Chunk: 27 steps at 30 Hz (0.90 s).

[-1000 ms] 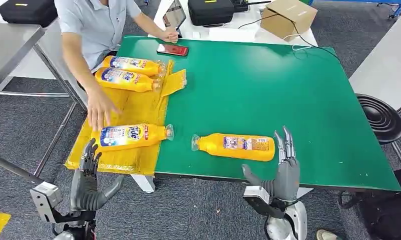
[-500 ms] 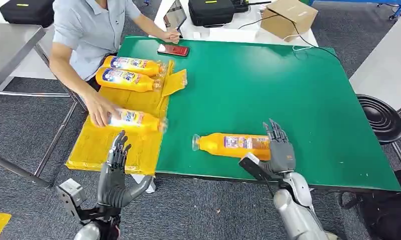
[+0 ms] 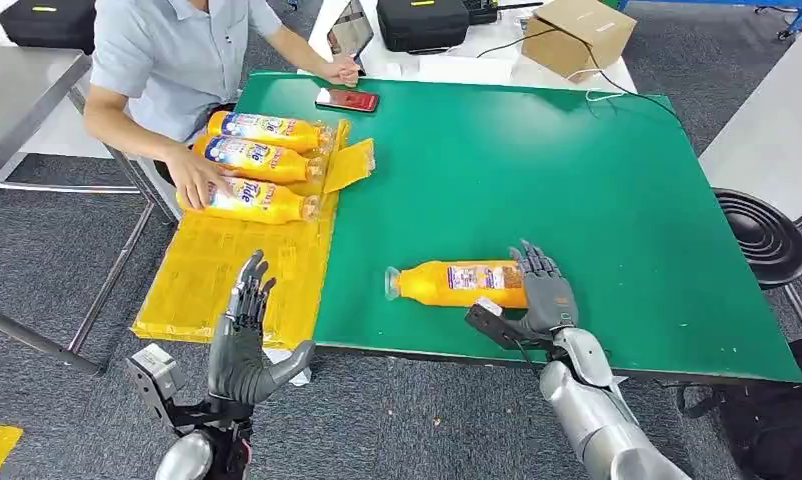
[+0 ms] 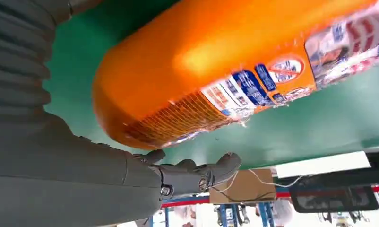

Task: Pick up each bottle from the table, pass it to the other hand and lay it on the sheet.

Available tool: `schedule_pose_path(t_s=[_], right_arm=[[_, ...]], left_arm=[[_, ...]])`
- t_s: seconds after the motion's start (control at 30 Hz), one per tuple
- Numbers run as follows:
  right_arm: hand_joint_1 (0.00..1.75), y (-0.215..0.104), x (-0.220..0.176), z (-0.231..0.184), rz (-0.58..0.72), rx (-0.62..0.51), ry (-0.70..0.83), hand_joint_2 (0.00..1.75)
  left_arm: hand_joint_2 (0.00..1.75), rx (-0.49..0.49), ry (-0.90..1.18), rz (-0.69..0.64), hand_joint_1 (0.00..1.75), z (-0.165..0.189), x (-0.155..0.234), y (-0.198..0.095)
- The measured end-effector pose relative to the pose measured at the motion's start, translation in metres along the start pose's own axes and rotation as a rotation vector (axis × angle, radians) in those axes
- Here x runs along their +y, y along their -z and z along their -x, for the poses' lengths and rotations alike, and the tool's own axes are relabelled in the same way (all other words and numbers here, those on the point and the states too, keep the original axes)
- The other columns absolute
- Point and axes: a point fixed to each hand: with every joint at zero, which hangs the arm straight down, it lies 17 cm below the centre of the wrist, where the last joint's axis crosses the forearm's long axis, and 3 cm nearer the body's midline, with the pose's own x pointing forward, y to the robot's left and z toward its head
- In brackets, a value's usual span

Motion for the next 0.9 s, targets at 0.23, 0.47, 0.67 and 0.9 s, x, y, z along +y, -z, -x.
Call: schedule_pose_path(t_s=[0.23, 0.47, 0.67, 0.9], right_arm=[[0.82, 0.008, 0.021, 0.007, -0.159, 0.055, -0.034, 1.75], [1.75, 0.019, 0.023, 0.005, -0.246, 0.053, -0.074, 1.75], [1.75, 0.021, 0.024, 0.015, -0.298, 0.097, -0.107, 1.75], [1.75, 0.019, 0.025, 0.023, -0.318, 0.100, -0.102, 1.75]], left_arm=[[1.75, 0.013, -0.005, 0.027, 0.00, 0.003, -0.006, 0.006], [1.75, 0.012, -0.005, 0.043, 0.00, 0.003, -0.009, 0.013], [1.75, 0.023, -0.026, 0.063, 0.00, 0.006, -0.014, 0.015], [1.75, 0.025, -0.037, 0.074, 0.00, 0.006, -0.016, 0.015]])
